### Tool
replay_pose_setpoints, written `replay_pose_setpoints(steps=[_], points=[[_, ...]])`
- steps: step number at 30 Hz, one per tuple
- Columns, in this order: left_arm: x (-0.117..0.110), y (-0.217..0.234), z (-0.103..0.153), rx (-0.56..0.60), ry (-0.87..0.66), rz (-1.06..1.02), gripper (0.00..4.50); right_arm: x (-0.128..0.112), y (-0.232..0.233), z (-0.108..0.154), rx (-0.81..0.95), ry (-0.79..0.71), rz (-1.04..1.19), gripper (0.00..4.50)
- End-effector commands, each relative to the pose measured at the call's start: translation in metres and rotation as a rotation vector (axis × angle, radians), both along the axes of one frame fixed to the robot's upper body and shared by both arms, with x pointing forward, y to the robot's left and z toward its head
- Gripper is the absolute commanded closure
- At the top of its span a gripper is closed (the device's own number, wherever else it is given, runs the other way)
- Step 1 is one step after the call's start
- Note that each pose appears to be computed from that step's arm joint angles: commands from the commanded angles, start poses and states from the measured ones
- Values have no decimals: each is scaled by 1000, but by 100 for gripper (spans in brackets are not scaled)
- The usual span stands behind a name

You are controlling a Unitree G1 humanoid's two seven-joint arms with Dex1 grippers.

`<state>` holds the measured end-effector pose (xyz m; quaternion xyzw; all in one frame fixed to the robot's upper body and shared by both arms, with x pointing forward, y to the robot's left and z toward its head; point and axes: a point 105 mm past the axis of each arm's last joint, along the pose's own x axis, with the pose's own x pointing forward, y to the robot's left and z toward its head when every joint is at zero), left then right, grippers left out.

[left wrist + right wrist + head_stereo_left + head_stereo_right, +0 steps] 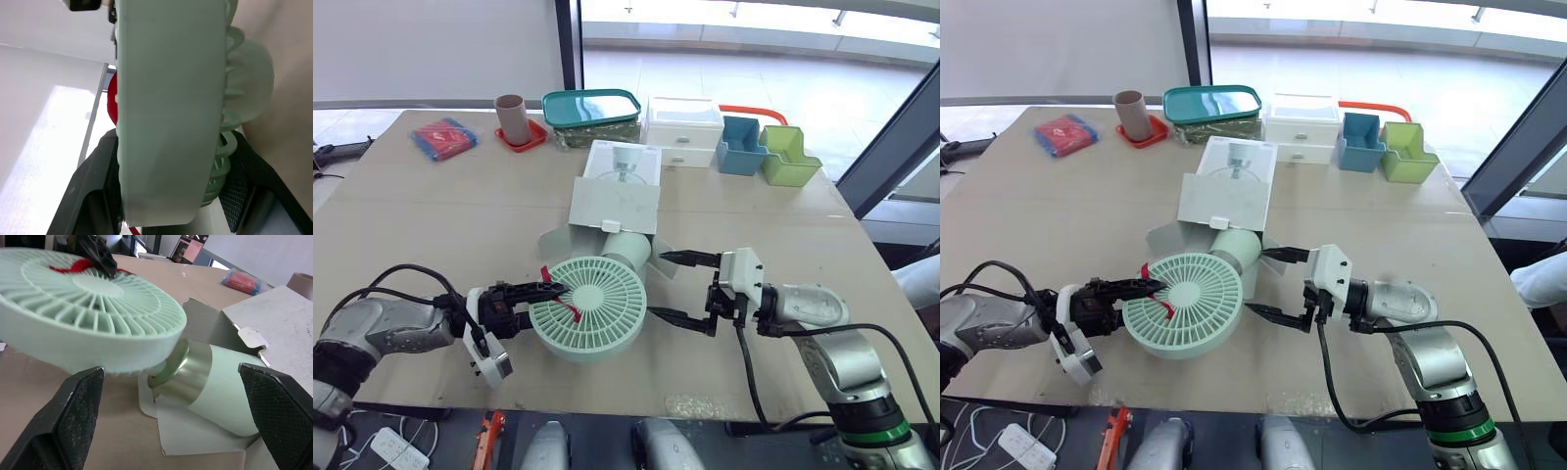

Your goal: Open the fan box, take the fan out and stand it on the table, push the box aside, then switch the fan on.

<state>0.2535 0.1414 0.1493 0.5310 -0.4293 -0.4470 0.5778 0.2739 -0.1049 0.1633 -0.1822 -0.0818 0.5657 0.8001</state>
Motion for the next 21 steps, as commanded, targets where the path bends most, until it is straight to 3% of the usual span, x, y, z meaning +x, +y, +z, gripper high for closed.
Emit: replay_pose_setpoints(steps=[1, 10, 16, 21], points=[[-1, -2, 35, -146, 34, 45, 252, 3, 0, 11, 18, -62, 0, 0], [7, 11, 91, -458, 333, 268, 252, 11, 0, 9, 24, -74, 2, 0], [3, 17, 101, -609, 464, 350, 252, 15, 3, 5, 24, -68, 11, 0], [1, 25, 111, -810, 568, 481, 252, 20, 5, 4, 19, -64, 26, 0]])
